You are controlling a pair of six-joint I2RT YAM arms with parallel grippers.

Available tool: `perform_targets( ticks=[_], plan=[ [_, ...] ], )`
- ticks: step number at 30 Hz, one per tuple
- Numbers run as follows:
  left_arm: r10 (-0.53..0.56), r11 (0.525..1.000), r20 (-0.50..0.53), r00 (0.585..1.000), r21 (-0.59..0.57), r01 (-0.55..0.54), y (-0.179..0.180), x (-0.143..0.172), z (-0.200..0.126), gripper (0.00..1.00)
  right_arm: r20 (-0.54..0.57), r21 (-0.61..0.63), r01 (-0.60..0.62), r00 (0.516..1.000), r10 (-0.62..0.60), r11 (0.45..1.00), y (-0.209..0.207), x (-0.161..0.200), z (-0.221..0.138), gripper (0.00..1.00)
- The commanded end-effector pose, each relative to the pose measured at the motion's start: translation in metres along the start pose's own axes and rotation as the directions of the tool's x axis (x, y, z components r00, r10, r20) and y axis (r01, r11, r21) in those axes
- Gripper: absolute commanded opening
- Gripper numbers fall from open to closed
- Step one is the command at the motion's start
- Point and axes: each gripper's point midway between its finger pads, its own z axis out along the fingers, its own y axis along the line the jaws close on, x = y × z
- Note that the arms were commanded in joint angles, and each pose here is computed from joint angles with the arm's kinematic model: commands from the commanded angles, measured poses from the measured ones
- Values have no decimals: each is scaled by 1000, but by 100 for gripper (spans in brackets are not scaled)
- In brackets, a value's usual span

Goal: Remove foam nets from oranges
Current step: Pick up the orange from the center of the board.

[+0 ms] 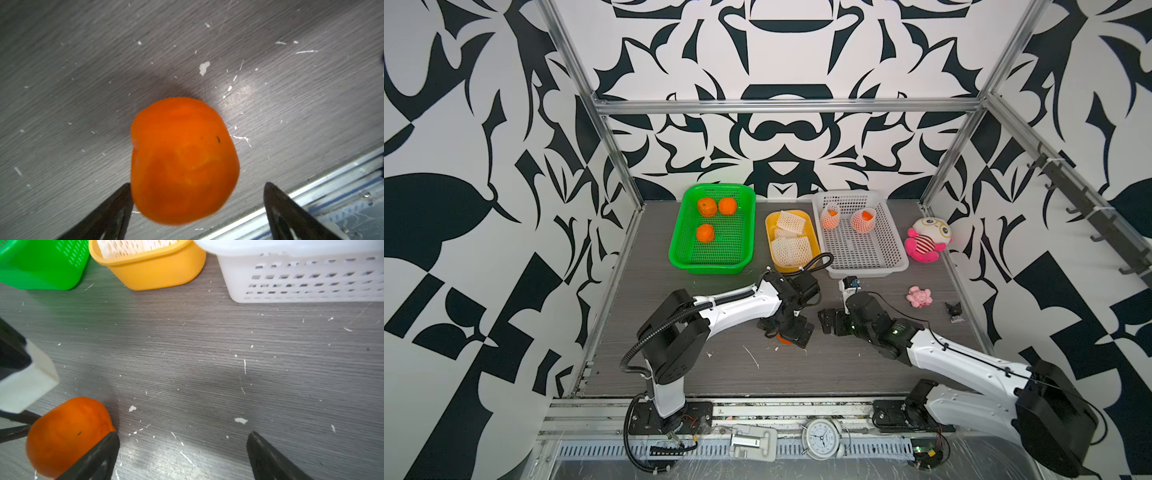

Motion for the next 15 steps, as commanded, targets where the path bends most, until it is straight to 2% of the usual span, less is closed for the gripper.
perform_targets(
  ticks=[1, 8, 15],
  plan=[
    [-11, 999, 26, 1000, -52, 12, 5, -9, 3, 99, 29, -14, -16, 999, 17, 1000, 3, -6, 1, 99],
    [-3, 998, 42, 999, -69, 5, 7, -16, 13, 99, 21, -17, -18, 1000, 18, 1000, 4, -5, 5, 99],
    [-3, 996, 42, 999, -86, 6, 10, -15, 15, 91, 25, -21, -18, 1000, 19, 1000, 5, -6, 6, 99]
  ],
)
